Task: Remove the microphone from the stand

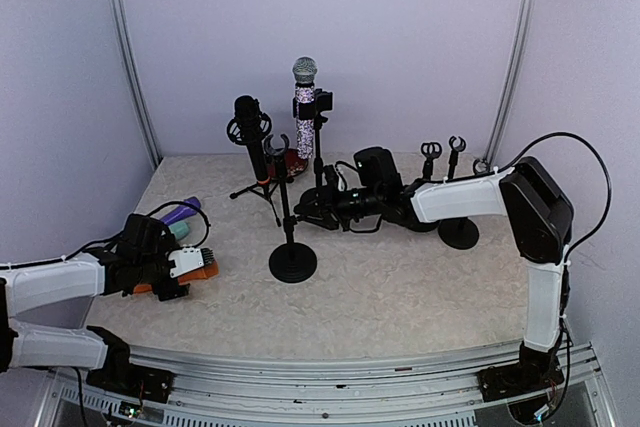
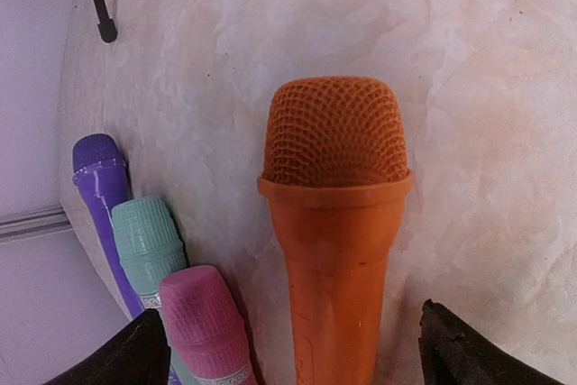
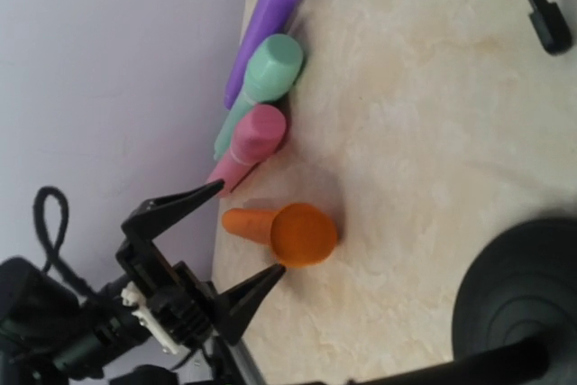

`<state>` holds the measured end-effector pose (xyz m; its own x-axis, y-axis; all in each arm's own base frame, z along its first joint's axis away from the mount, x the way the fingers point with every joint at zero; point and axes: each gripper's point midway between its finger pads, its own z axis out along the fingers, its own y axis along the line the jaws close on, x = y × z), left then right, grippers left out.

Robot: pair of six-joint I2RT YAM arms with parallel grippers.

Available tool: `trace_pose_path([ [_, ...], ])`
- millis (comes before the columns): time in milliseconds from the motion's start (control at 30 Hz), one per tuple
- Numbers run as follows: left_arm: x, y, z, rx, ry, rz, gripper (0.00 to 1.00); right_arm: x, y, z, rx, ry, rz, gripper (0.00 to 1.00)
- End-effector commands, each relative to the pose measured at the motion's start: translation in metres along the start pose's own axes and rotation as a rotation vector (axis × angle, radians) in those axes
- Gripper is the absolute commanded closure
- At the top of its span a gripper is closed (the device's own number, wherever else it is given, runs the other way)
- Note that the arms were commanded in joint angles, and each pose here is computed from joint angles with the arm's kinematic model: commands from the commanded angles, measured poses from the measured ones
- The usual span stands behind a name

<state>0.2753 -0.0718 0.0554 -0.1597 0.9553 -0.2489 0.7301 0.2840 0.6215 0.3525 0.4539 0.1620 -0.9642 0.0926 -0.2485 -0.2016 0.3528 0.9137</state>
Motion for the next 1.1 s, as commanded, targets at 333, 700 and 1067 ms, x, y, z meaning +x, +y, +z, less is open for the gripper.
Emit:
trace_pose_path([
  [333,-0.066,0.062,-0.065,0.041,-0.217,-0.184,0.03,0.005,-0.011,0.000,-0.015,0.008,-0.001,1.00],
  [700,-0.087,0.066,-0.087,0.122,-0.303,-0.216,0.02,0.015,-0.032,-0.003,0.007,-0.002,-0.119,1.00],
  [1067,-0.089,0.064,-0.092,0.130,-0.325,-0.211,0.02,-0.003,-0.006,-0.016,-0.005,-0.078,-0.003,0.33],
])
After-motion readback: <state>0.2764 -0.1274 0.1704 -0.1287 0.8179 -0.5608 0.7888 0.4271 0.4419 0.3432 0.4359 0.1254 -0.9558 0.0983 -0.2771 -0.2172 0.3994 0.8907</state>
